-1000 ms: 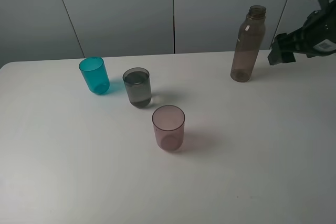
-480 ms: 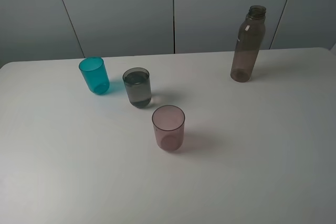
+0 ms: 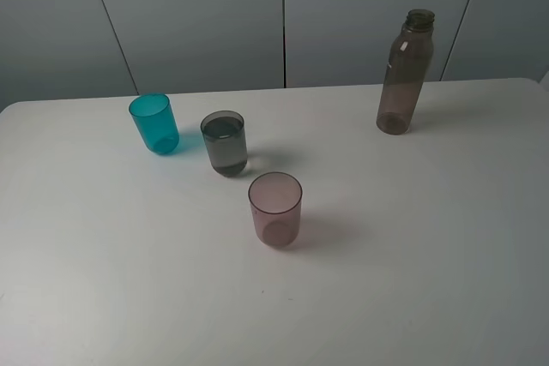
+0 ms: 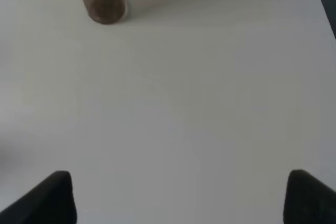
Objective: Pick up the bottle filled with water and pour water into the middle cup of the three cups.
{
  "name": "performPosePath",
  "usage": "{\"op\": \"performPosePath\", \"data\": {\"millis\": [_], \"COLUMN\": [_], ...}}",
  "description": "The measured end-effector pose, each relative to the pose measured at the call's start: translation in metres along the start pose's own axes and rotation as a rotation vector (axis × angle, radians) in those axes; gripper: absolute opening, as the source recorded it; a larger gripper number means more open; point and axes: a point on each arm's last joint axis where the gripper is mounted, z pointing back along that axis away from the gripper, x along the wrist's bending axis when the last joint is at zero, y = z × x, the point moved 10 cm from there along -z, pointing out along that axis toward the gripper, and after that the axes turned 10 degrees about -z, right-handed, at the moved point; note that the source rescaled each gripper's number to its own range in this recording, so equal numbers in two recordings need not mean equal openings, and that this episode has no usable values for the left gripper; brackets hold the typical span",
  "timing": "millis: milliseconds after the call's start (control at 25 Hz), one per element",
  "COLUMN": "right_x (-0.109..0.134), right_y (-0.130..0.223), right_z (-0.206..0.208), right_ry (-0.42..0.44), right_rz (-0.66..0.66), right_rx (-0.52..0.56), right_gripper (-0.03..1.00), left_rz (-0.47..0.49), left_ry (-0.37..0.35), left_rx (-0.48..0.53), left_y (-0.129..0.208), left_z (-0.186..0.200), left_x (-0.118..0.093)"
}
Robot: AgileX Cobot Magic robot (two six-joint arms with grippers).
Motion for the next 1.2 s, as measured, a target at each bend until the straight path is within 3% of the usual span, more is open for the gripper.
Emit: {"op": "performPosePath", "data": {"millis": [240,680,1200], "right_x": [-0.001,0.0,0.006], "right_y": [0.027,0.047,0.053], "right_z": [0.011,0.015,0.015], "right_ry": [-0.038,-0.084,-0.132], "right_rz": [0.009,0.02,0.051], "right_rx": [-0.132,-0.263,-0.254], "right_gripper": [0.54,0.54,0.54], "left_rz": [0.0,-0.002,-0.006], "left_ry": [0.0,0.0,0.0], "left_rx": [0.0,0.0,0.0], "left_y": [0.0,0.0,0.0], "left_z": [0.0,0.0,0.0], "left_x": [0.0,0.0,0.0]}}
